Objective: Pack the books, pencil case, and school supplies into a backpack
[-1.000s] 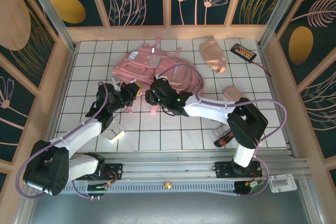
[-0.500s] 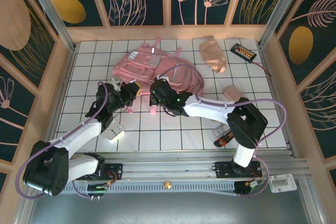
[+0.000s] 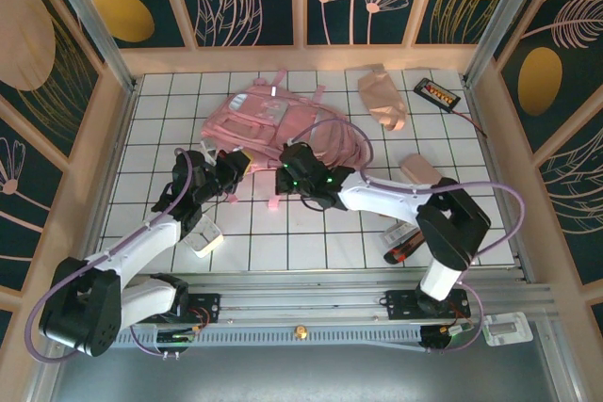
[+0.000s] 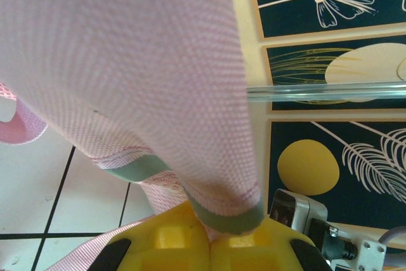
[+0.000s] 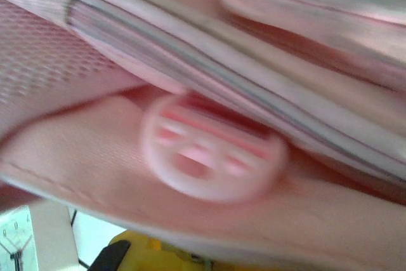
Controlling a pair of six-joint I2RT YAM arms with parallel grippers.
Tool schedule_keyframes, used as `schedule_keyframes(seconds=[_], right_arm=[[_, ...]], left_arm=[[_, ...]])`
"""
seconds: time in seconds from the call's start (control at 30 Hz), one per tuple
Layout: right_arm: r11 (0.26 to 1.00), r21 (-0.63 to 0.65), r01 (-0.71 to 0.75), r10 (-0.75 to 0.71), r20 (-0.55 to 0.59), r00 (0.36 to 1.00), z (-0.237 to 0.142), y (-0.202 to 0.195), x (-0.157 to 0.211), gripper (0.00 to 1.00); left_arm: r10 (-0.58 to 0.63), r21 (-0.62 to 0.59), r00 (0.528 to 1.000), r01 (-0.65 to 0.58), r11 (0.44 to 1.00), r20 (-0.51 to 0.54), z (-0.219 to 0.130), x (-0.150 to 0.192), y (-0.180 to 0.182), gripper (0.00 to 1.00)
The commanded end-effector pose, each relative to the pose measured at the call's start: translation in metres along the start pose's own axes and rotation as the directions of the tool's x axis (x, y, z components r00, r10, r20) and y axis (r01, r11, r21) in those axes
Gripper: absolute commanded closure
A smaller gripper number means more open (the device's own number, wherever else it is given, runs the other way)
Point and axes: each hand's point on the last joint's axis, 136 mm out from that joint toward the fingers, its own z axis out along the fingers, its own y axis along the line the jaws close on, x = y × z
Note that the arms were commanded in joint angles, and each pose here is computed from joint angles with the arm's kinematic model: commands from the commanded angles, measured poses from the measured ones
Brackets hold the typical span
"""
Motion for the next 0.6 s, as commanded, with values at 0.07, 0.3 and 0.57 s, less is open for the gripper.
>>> schedule_keyframes(seconds=[0.07, 0.3, 0.57], right_arm=[[0.995, 0.09, -0.048, 0.052, -0.037, 0.998, -0.03, -0.048, 0.012, 1.0], [0.989, 0.112, -0.1, 0.106, -0.051, 0.993, -0.058, -0.089, 0.028, 1.0], [0.982, 0.147, -0.123, 0.132, -0.055, 0.99, -0.081, -0.134, 0.042, 1.0]], left_arm=[[0.077, 0.104, 0.993, -0.086, 0.991, 0.088, -0.012, -0.018, -0.041, 1.0], [0.088, 0.092, 0.992, -0.096, 0.991, 0.091, -0.011, -0.018, -0.038, 1.0], [0.101, 0.079, 0.991, -0.108, 0.991, 0.091, -0.01, -0.018, -0.034, 1.0]])
